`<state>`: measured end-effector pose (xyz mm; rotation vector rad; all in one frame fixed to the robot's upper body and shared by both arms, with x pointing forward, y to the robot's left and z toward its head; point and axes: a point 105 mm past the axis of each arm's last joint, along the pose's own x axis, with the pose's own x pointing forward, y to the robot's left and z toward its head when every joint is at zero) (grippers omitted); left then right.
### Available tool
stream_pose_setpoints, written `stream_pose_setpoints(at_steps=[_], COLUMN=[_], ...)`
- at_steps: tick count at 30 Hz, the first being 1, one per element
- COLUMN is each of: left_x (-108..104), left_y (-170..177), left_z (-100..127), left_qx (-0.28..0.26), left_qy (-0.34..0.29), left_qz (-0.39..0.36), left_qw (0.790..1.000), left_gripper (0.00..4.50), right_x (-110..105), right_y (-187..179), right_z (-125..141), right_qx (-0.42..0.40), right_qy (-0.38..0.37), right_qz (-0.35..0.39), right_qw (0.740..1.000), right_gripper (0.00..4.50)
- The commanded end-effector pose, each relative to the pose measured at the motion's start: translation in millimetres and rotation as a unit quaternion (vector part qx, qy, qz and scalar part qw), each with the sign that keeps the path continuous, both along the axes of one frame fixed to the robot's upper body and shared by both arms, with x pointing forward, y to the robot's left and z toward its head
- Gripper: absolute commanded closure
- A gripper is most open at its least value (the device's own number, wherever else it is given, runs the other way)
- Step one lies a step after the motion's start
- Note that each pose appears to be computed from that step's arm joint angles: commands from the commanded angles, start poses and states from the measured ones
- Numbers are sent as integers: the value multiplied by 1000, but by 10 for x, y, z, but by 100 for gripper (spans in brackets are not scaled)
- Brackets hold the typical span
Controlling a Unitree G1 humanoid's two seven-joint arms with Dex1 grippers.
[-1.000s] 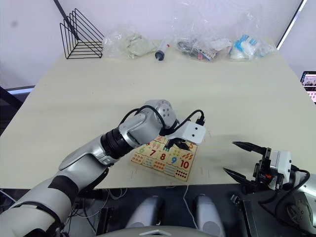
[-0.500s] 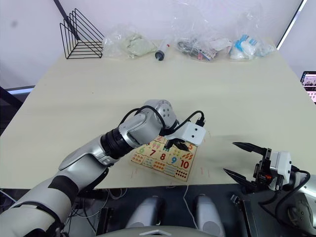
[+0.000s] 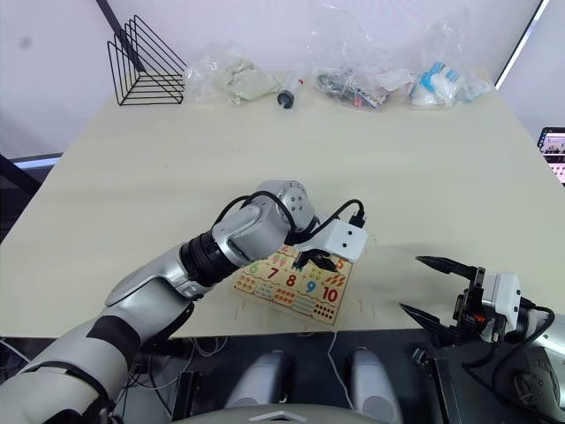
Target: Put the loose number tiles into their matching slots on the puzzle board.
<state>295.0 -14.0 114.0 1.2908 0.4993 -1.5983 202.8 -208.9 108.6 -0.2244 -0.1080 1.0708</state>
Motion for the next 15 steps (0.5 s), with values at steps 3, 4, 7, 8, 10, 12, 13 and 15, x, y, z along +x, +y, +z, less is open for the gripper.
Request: stream_pose_setpoints(at_steps=[3, 4, 7, 8, 10, 12, 13, 15], left_x=[-25, -25, -21, -21, -16, -4, -2, -5], left_y=[-65, -67, -87, -96, -107, -118, -120, -119], left_z=[4, 4, 20, 33, 70, 167, 221, 299], left_qx=[-6, -7, -15, -19, -25, -34, -38, -44], left_qy=[-15, -16, -16, -15, -14, -12, -9, -3], left_qz=[-11, -11, -8, -7, -6, -5, -5, -6], left_qw=[1000, 1000, 1000, 1000, 1000, 999, 999, 999], left_gripper=[171, 115, 3, 1, 1, 1, 1, 1], right_x=[0, 1, 7, 8, 7, -1, -2, -2], right_y=[-10, -9, -7, -7, -10, -20, -23, -25], right_z=[50, 49, 45, 44, 40, 33, 30, 28], right_qx=[-2, -2, -2, -3, -4, -5, -5, -6], right_qy=[-18, -18, -18, -18, -18, -16, -16, -16], right_qz=[-2, -2, -2, -2, -2, -4, -4, -4], right_qw=[1000, 1000, 1000, 1000, 1000, 1000, 1000, 1000], right_gripper=[0, 0, 0, 0, 0, 0, 0, 0])
